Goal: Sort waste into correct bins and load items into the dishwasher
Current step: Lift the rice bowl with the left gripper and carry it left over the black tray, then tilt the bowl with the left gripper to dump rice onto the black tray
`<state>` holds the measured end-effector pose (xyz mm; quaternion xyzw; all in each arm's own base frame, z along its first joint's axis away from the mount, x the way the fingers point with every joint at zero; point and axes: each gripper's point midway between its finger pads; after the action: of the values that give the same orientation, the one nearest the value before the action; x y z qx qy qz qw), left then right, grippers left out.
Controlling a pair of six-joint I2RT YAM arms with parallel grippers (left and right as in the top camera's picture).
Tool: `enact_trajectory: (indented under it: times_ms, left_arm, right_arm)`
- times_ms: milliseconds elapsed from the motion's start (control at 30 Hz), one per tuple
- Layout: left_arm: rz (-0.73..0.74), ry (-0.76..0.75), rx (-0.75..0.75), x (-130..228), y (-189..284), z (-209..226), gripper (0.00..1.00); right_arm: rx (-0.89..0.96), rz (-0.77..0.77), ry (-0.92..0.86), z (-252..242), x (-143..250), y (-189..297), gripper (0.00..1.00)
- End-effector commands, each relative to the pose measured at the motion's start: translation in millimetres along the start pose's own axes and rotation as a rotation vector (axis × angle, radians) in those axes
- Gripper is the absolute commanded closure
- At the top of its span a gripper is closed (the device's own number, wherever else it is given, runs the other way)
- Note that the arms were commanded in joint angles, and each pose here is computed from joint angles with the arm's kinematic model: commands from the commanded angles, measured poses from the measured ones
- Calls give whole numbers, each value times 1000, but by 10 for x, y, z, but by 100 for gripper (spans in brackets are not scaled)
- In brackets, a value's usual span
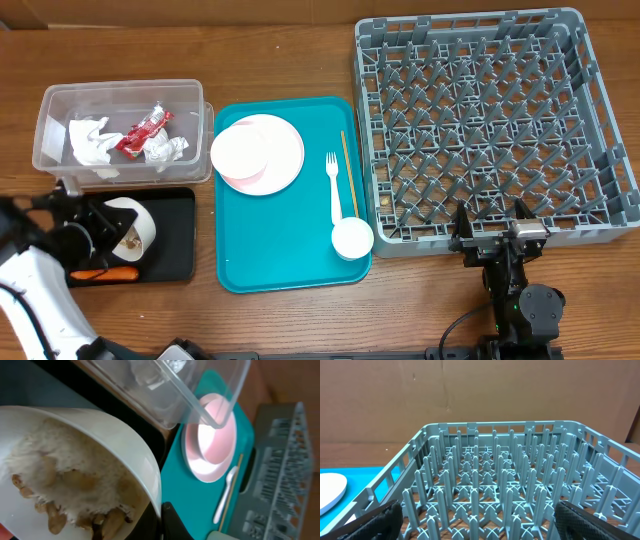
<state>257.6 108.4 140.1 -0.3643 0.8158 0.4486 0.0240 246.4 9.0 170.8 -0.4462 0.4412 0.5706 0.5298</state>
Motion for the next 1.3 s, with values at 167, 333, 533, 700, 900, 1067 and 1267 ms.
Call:
enact_trajectory:
  times_ms: [167,333,533,700,900,1067,1267]
  left_arm:
    - [-210,-33,265,-116,292,-147,96]
    - [-240,-34,269,-155,342,-118,96]
    - [-286,-82,304,-252,385,-173,96]
    - [-331,-141,370,-314,448,-287,96]
    - [-349,-146,433,-317,497,-389,96]
    - [-385,-154,541,-327,600,-558,96]
    - [-397,-168,555,-344,621,-579,96]
  right_arm:
    - [0,-8,1,-6,8,0,0]
    - [0,-7,1,-7,9,0,0]
    - [0,-7,1,-7,9,0,0]
    - [0,-7,1,-7,9,0,0]
    - [0,-7,1,-7,9,0,0]
    - [0,-7,1,-7,9,0,0]
    - [0,-7,1,-7,9,0,0]
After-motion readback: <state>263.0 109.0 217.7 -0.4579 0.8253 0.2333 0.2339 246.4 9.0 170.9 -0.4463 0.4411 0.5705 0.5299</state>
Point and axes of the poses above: each gripper's point midway between its finger pads, its own y axis back along the fingers, its own z axis along the line the jaws close on, x = y × z, and after that the axes turned 11 degrees about -y, right-handed
